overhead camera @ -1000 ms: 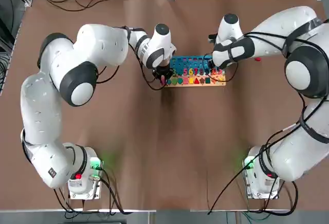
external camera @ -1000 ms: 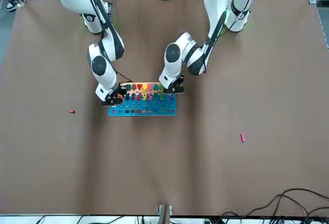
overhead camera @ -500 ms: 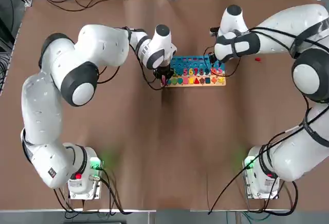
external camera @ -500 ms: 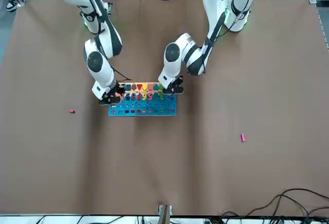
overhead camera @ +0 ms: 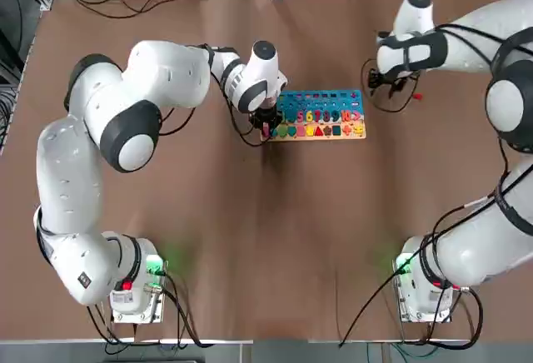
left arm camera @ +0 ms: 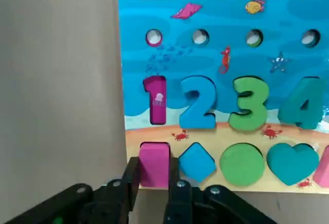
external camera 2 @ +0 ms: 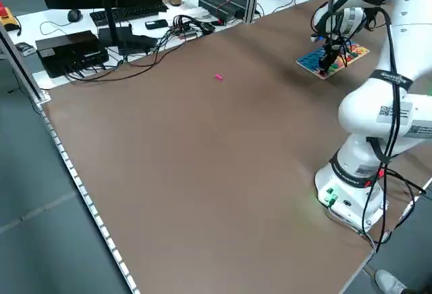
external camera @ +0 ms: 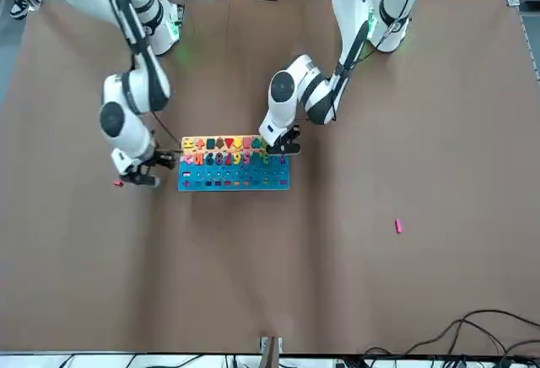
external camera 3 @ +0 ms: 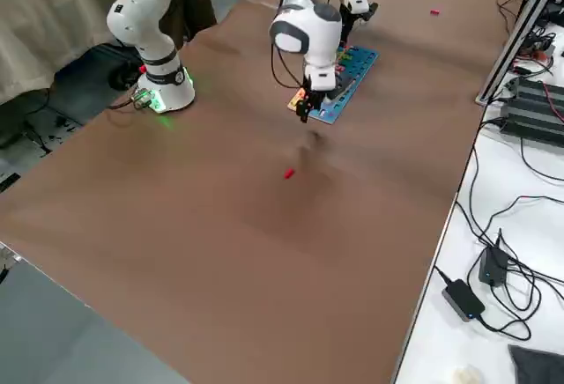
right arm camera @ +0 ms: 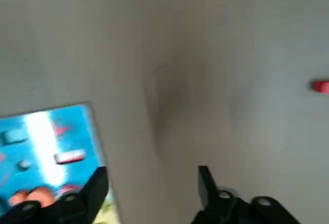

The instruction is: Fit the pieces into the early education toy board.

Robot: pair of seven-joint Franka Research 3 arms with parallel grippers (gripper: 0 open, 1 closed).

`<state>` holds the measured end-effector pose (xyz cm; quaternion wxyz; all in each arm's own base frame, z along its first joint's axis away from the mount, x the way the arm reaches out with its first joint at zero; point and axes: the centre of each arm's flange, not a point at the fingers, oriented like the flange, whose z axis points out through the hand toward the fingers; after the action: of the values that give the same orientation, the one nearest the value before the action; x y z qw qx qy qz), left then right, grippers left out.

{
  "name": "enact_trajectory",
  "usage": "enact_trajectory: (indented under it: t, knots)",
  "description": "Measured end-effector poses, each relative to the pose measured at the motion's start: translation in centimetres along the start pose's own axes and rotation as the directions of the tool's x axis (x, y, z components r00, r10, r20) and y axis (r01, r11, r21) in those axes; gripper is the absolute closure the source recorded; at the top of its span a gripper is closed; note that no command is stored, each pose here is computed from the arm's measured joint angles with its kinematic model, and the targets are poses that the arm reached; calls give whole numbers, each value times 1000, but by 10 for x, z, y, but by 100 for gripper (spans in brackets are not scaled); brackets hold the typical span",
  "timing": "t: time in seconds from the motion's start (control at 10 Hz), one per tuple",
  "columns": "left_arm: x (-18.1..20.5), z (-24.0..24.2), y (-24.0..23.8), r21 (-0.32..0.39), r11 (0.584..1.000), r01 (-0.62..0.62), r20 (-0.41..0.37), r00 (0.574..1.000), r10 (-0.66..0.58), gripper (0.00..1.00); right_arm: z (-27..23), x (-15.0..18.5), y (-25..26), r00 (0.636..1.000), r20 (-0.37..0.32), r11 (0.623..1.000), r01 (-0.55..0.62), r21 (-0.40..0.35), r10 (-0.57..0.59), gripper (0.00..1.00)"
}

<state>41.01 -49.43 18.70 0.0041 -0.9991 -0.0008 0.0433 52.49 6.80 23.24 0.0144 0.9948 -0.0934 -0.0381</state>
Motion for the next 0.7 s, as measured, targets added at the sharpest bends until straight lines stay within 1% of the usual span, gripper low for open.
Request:
enact_trajectory:
  t: [0.1, 0.2, 0.3, 0.4, 0.5, 0.6, 0.7]
  knots:
    - [0, 2, 0, 0, 1000, 0, 1, 1000, 0, 74, -2, 11, 29, 1000, -6, 1000, -30, 6, 30, 6]
    - [0, 1, 0, 0, 1000, 0, 0, 1000, 0, 74, -4, 22, 61, 997, -12, 997, -72, 13, 72, 6]
    - [0, 1, 0, 0, 1000, 0, 0, 1000, 0, 74, -2, 30, 90, 993, -18, 993, -113, 17, 114, 3]
    - [1, 1, 0, -1, 1000, 1, -1, 1000, -1, 74, 4, 38, 113, 991, -31, 991, -130, 17, 130, 2]
    - [1, 1, 0, -1, 1000, 1, -1, 1000, -1, 72, 11, 47, 127, 993, -44, 994, -108, 14, 108, 3]
    - [1, 0, 0, -2, 1000, 1, -2, 1000, -1, 67, 17, 57, 136, 996, -49, 997, -75, 10, 75, 4]
    - [2, 0, 1, -2, 1000, 1, -2, 1000, -1, 66, 23, 65, 142, 997, -48, 999, -52, 5, 53, 5]
